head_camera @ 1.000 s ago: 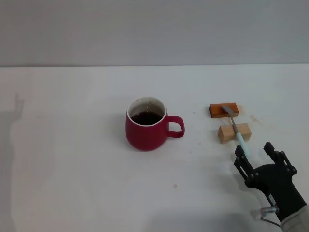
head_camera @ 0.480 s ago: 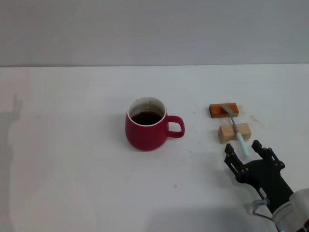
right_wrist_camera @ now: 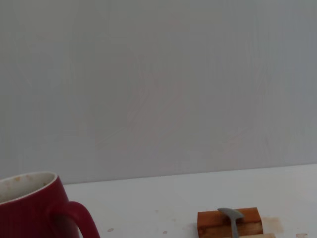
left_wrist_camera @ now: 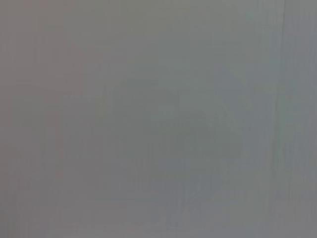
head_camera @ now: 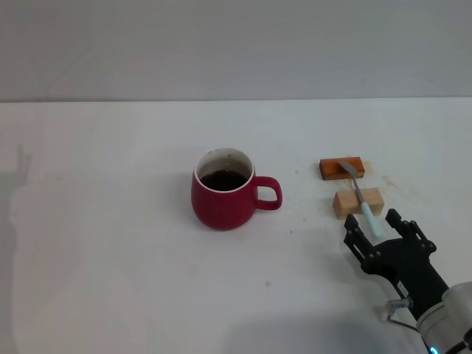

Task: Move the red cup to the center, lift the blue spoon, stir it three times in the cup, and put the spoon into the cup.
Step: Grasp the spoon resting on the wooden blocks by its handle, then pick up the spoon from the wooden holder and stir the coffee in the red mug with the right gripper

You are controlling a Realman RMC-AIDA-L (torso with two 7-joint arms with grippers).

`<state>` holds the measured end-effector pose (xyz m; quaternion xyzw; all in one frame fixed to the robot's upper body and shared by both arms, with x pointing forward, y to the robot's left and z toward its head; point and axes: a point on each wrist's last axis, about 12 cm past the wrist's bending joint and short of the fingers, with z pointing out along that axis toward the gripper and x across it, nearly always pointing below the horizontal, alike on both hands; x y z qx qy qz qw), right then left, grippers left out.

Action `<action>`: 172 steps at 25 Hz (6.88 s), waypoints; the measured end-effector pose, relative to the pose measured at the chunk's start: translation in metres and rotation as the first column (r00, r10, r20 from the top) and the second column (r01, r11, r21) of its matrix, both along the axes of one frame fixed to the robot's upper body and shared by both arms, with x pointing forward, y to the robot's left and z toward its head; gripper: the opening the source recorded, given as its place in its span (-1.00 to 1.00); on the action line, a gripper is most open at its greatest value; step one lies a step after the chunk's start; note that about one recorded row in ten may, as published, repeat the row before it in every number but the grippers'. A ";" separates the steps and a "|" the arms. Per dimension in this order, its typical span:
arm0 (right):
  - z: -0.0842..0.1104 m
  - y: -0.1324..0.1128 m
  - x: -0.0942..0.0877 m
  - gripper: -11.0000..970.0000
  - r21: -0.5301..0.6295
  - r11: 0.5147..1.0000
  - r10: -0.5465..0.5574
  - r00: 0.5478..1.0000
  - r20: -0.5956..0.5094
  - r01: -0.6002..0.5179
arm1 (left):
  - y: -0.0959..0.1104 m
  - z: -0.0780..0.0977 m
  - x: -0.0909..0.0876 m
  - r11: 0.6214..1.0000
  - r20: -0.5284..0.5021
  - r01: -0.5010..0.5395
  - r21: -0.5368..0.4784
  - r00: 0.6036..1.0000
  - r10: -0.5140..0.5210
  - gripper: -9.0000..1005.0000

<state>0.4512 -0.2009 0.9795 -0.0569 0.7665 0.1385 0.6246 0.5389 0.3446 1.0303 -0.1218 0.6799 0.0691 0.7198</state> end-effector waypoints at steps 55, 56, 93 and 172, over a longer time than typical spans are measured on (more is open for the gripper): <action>0.000 0.000 0.015 -0.34 -0.017 1.000 0.005 1.000 -0.020 -0.005 | 0.007 -0.005 -0.018 0.999 0.020 -0.033 -0.004 0.999 0.033 0.72; 0.000 0.000 0.014 -0.35 -0.018 1.000 0.005 1.000 -0.021 -0.006 | 0.008 -0.005 -0.018 0.999 0.020 -0.033 -0.003 0.999 0.033 0.72; -0.003 -0.005 0.014 -0.56 -0.025 1.000 -0.016 0.999 -0.036 0.015 | 0.009 -0.004 -0.018 0.999 0.021 -0.038 -0.003 0.999 0.038 0.72; 0.102 0.002 0.037 -0.70 -0.178 0.967 -0.132 0.959 0.252 0.180 | -0.004 -0.006 0.001 1.000 -0.043 0.001 -0.027 0.999 -0.002 0.72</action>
